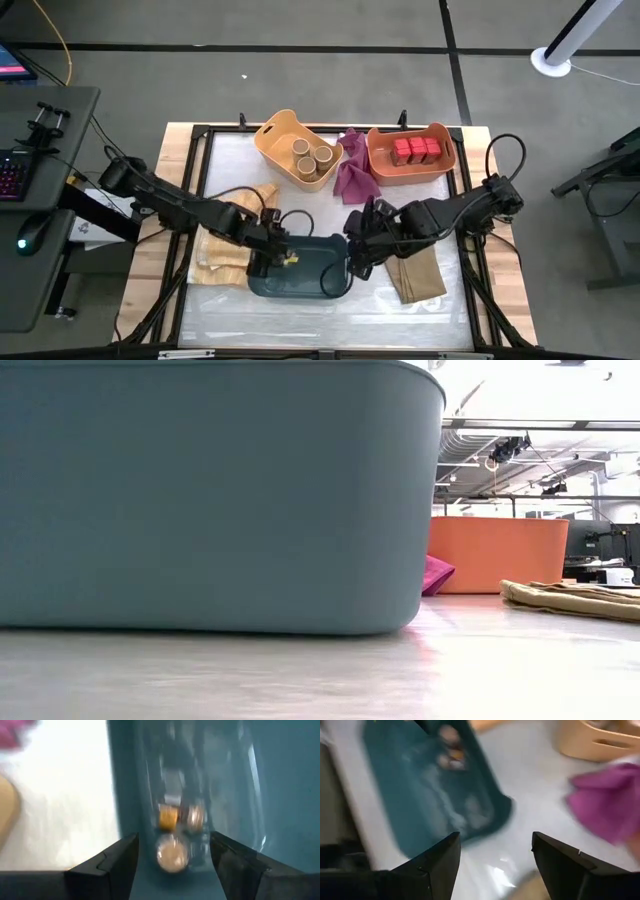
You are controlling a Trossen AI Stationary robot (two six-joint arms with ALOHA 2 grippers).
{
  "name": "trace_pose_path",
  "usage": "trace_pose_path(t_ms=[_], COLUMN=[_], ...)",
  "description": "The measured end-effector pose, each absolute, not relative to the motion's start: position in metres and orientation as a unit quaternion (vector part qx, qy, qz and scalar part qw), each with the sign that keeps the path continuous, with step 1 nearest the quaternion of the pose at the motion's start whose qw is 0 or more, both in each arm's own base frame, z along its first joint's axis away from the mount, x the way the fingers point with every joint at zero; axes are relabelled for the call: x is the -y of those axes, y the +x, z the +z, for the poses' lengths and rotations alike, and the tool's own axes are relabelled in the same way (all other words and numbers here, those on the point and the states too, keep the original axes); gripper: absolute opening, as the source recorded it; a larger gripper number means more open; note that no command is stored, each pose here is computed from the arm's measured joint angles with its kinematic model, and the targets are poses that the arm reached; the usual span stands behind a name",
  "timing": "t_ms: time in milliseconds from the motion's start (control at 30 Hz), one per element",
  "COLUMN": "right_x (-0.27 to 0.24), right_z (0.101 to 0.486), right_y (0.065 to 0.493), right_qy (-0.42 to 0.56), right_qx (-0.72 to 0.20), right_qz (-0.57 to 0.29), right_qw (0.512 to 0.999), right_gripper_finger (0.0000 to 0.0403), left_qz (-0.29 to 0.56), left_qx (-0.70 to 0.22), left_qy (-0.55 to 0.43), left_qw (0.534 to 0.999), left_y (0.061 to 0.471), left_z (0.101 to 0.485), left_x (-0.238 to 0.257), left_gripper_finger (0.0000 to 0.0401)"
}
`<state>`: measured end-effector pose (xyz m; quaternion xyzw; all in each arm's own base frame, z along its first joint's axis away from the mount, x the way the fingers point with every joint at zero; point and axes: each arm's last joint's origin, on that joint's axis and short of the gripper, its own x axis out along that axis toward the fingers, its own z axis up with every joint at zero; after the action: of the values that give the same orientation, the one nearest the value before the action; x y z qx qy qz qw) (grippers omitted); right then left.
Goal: Sort spices by type
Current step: Adjust the transparent seasoning bottle in the blue bin
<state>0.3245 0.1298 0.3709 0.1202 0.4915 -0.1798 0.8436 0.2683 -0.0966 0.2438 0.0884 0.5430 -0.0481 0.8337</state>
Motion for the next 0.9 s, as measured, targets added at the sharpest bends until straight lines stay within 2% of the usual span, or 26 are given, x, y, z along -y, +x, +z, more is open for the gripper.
trace_pose_path(t_ms=[200, 400, 533, 700, 800, 900], right_x=[-0.123, -0.114, -0.108, -0.111, -0.115, -0.120], right_z=[0.372, 0.363, 0.351, 0.347, 0.346, 0.350], right_y=[0.355, 0.375, 0.377, 0.373, 0.368, 0.359], right_qy=[0.171, 0.146, 0.134, 0.120, 0.114, 0.114], right_qx=[-0.421, -0.366, -0.381, -0.403, -0.416, -0.427], right_qz=[-0.105, -0.074, -0.085, -0.076, -0.070, -0.068], right_qw=[0.885, 0.916, 0.911, 0.904, 0.900, 0.895], right_gripper_finger=[0.0240, 0.0240, 0.0240, 0.0238, 0.0227, 0.0210], left_qz=[-0.053, -0.052, -0.019, -0.017, -0.029, -0.036], left_qx=[-0.465, -0.408, -0.381, -0.417, -0.437, -0.508], left_qy=[0.053, 0.012, 0.009, -0.012, -0.008, 0.019], left_qw=[0.882, 0.911, 0.924, 0.909, 0.899, 0.861], left_y=[0.266, 0.238, 0.224, 0.243, 0.268, 0.288], left_z=[0.287, 0.287, 0.265, 0.247, 0.248, 0.235], left_x=[0.097, 0.111, 0.123, 0.124, 0.120, 0.113], left_gripper_finger=[0.0227, 0.0215, 0.0162, 0.0023, 0.0011, 0.0002])
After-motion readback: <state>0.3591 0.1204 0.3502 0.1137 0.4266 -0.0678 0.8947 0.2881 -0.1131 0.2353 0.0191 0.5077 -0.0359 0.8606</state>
